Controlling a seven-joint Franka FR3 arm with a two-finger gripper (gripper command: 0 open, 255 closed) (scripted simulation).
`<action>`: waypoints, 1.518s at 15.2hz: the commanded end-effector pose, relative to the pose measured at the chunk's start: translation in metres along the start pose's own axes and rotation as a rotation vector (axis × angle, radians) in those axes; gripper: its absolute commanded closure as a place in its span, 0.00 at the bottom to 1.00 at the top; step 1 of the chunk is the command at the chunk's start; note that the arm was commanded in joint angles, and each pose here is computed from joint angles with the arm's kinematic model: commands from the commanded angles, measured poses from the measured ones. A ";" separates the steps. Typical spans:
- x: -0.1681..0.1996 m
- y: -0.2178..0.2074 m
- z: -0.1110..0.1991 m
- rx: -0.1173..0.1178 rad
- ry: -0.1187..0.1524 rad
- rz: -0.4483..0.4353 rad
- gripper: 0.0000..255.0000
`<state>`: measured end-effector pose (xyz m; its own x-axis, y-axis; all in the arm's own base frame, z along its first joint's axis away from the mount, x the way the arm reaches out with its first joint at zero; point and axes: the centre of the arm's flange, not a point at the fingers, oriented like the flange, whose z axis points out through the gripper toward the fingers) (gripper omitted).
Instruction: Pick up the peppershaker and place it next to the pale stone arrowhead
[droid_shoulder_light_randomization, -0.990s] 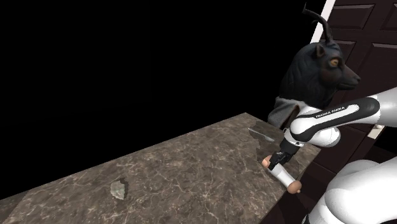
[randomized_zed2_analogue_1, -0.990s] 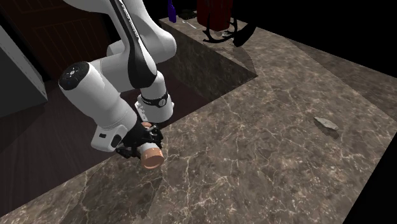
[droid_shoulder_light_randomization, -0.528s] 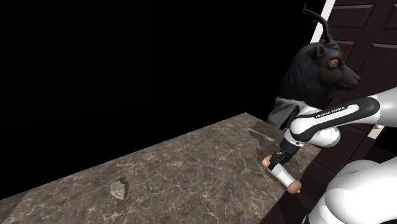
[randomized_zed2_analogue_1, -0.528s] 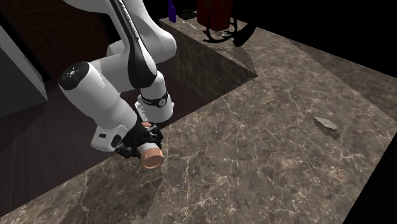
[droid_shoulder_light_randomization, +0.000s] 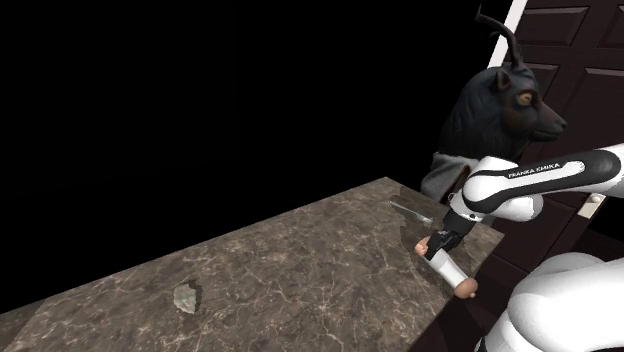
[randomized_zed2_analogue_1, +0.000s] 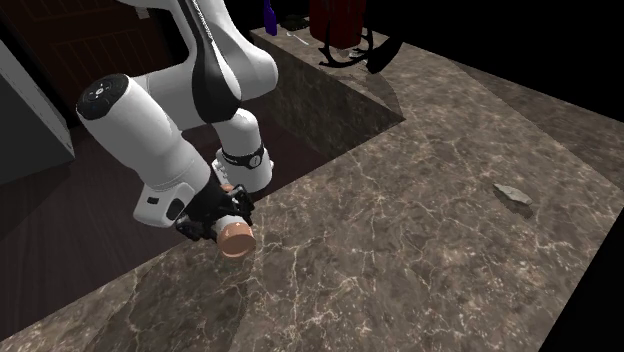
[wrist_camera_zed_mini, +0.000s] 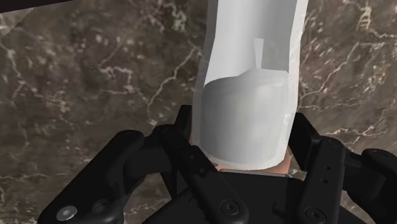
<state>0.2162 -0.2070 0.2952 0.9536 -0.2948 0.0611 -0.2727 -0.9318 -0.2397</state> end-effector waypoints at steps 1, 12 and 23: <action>0.001 -0.002 -0.010 0.000 -0.001 0.000 1.00; 0.004 -0.016 -0.067 0.000 -0.001 0.000 1.00; 0.008 -0.029 -0.119 0.000 -0.001 0.000 1.00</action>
<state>0.2154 -0.2077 0.4140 0.9536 -0.2950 0.0608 -0.2730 -0.9318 -0.2394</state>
